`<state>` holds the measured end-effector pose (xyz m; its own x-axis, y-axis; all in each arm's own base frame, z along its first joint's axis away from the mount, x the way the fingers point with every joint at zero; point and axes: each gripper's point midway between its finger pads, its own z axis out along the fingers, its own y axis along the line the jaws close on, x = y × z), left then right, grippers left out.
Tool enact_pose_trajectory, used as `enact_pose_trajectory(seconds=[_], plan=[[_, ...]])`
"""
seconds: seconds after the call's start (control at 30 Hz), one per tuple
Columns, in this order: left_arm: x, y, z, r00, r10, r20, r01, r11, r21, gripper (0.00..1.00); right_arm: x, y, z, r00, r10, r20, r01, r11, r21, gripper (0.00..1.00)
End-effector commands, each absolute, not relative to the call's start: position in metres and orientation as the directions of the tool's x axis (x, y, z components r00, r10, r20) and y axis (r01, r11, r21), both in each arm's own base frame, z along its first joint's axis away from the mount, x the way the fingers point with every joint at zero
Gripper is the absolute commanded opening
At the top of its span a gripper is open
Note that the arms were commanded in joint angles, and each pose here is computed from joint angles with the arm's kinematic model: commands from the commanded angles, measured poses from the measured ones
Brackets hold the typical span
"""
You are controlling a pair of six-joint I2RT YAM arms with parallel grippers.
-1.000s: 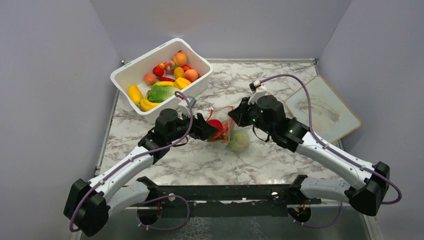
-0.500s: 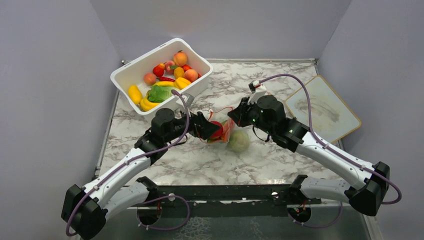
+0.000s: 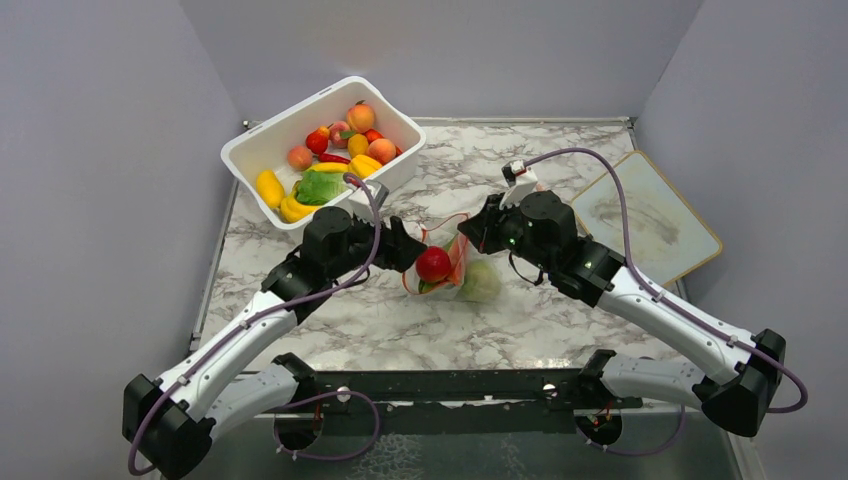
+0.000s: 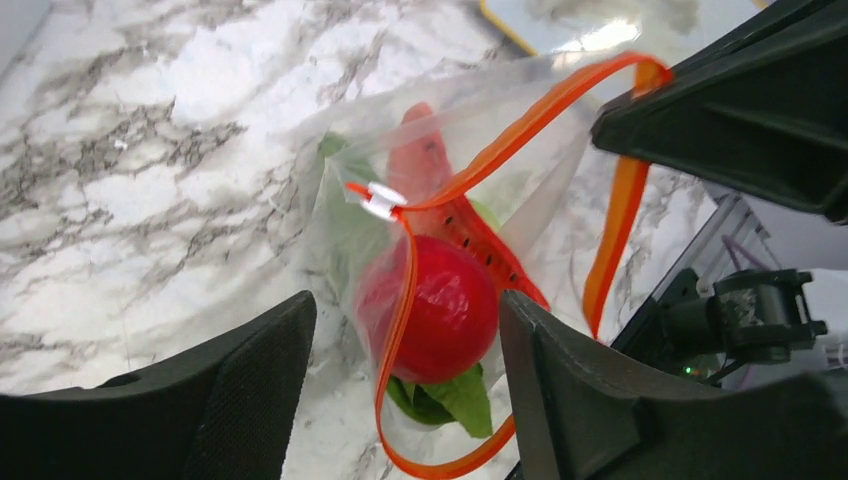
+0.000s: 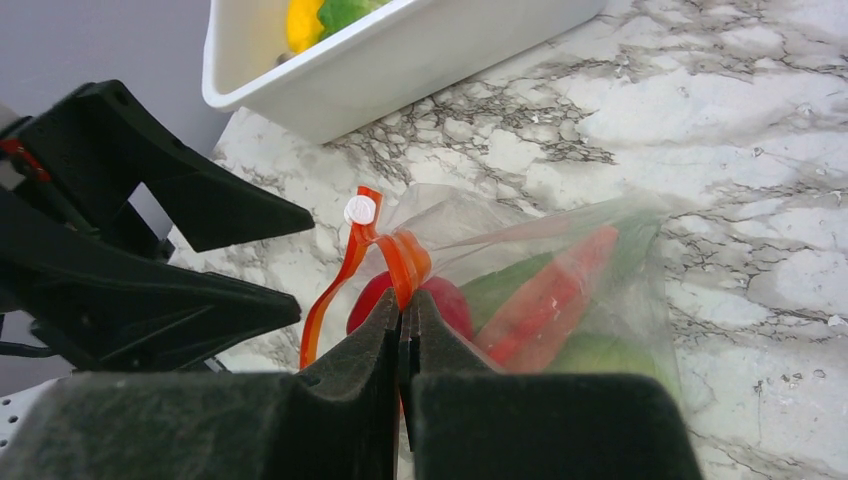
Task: Place the food in the zip-top bag and seal the zipper
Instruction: Place the fake fruit in the zipper food storage bag, then adjust the zipper food storage bag at the center of the board.
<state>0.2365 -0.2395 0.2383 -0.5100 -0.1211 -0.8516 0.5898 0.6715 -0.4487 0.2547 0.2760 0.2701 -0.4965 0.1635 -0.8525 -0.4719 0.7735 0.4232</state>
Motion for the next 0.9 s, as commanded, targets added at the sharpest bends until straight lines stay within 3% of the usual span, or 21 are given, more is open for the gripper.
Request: enact_pose_trajectory(seconds=[0.0, 0.2, 0.3, 0.4, 0.43, 0.73, 0.87], plan=[[0.23, -0.238, 0.209, -0.56, -0.037, -0.828, 0.587, 0.687, -0.428, 0.67, 0.253, 0.278, 0.29, -0.457, 0.195, -0.868, -0.507, 0.744, 0.435, 0.01], [0.227, -0.243, 0.189, -0.564, -0.02, -0.825, 0.609, 0.665, -0.433, 0.55, 0.254, 0.279, 0.289, -0.459, 0.194, -0.867, -0.506, 0.745, 0.435, 0.01], [0.229, -0.243, 0.197, -0.544, -0.022, -0.839, 0.622, 0.66, -0.421, 0.37, 0.255, 0.28, 0.288, -0.461, 0.188, -0.867, -0.505, 0.748, 0.43, 0.01], [0.232, -0.243, 0.206, -0.513, -0.029, -0.858, 0.634, 0.661, -0.401, 0.05, 0.254, 0.28, 0.287, -0.464, 0.184, -0.866, -0.505, 0.749, 0.43, 0.01], [0.232, -0.243, 0.208, -0.506, -0.03, -0.862, 0.64, 0.657, -0.399, 0.0, 0.254, 0.28, 0.287, -0.467, 0.185, -0.865, -0.506, 0.746, 0.433, 0.01], [0.213, -0.264, 0.294, -0.514, -0.237, -0.825, 0.68, 0.473, -0.56, 0.0, 0.258, 0.264, 0.28, -0.434, 0.161, -0.887, -0.473, 0.797, 0.376, 0.01], [0.216, -0.262, 0.289, -0.512, -0.246, -0.823, 0.665, 0.493, -0.561, 0.0, 0.255, 0.262, 0.265, -0.463, 0.149, -0.874, -0.455, 0.806, 0.379, 0.01]])
